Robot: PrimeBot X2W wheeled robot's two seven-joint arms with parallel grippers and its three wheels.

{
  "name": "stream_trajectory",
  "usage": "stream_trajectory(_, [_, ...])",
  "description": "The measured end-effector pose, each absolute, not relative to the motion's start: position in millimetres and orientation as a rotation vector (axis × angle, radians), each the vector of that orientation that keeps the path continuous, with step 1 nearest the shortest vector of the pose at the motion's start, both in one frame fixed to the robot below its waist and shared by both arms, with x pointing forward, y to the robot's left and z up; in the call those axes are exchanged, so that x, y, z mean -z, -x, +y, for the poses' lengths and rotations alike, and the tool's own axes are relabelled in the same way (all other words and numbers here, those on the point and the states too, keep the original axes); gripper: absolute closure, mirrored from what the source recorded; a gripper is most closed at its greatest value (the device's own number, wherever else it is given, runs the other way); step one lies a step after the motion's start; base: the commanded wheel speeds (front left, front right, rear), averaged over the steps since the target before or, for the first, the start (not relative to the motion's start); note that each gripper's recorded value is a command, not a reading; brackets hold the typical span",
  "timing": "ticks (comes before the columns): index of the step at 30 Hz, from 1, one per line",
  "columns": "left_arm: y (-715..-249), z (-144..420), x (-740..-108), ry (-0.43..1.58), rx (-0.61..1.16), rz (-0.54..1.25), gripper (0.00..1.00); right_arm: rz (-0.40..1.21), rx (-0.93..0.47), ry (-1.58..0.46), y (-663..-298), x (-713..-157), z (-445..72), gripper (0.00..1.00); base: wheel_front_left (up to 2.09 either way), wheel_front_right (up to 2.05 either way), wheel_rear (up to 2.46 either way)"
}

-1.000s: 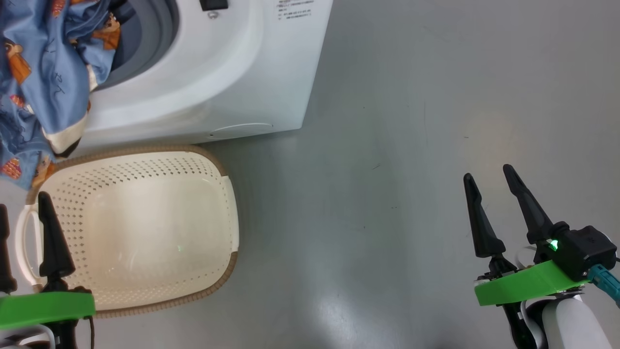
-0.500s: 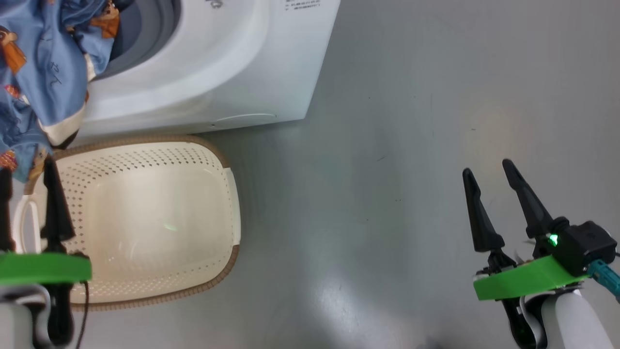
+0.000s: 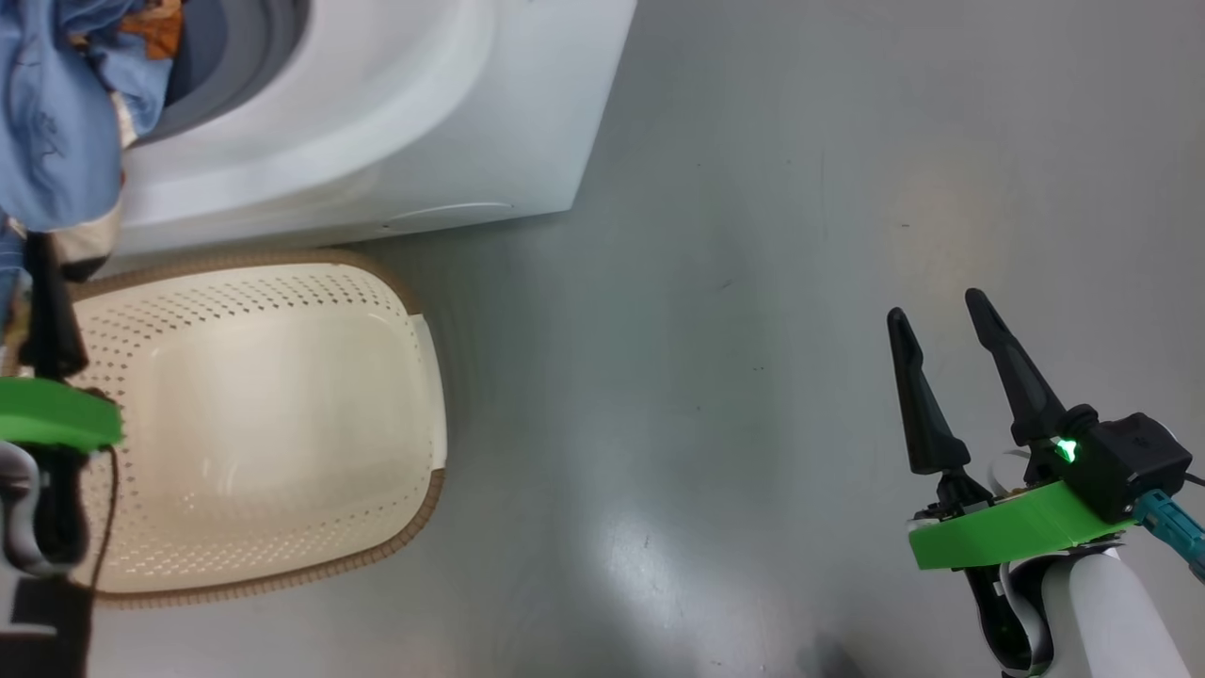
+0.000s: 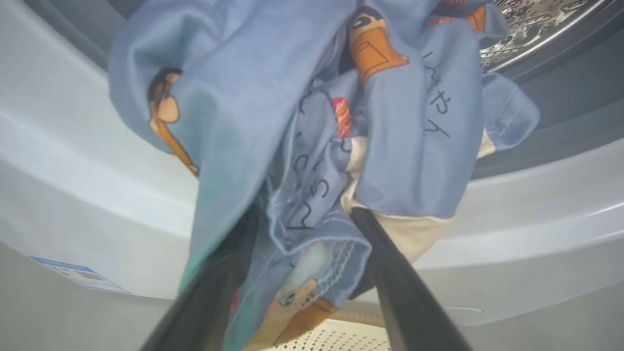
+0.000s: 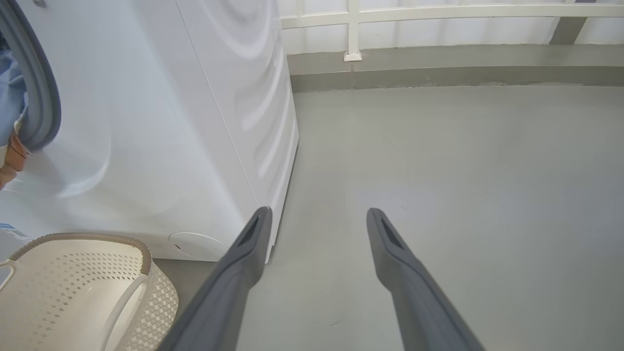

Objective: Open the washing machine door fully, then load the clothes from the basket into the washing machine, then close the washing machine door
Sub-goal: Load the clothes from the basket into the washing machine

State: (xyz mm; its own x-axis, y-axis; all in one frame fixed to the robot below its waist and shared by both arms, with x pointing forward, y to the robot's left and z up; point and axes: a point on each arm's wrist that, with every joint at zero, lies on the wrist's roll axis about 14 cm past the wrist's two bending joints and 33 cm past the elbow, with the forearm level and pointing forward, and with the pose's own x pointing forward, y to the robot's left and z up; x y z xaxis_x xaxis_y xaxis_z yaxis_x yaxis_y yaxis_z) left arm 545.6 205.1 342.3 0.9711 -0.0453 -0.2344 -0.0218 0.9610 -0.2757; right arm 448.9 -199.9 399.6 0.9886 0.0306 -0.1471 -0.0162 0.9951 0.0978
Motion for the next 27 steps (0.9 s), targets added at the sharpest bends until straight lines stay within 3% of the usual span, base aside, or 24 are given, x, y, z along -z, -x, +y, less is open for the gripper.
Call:
stream_trajectory(8, [-566, 194, -339, 0.312, 0.057, 0.261, 0.00, 0.145, -0.017, -0.095, -451, -400, -202, 0.00, 0.00, 0.00, 0.00])
stream_trajectory(9, [-568, 192, -340, 0.312, 0.069, 0.261, 0.04, 0.146, -0.017, -0.095, -451, -400, -202, 0.00, 0.00, 0.00, 0.00])
stream_trajectory(10, [-570, 191, -342, 0.310, 0.079, 0.259, 0.45, 0.146, -0.017, -0.095, -451, -400, -201, 0.00, 0.00, 0.00, 0.00])
stream_trajectory(12, [-574, 189, -345, 0.309, 0.093, 0.253, 0.87, 0.146, -0.017, -0.095, -451, -399, -202, 0.00, 0.00, 0.00, 0.00])
stream_trajectory(13, [-575, 188, -346, 0.314, 0.099, 0.250, 1.00, 0.146, -0.017, -0.095, -451, -400, -202, 0.00, 0.00, 0.00, 0.00])
stream_trajectory(27, [-589, 170, -388, 0.343, 0.182, 0.127, 1.00, 0.142, -0.020, -0.102, -453, -399, -199, 0.00, 0.00, 0.00, 0.00])
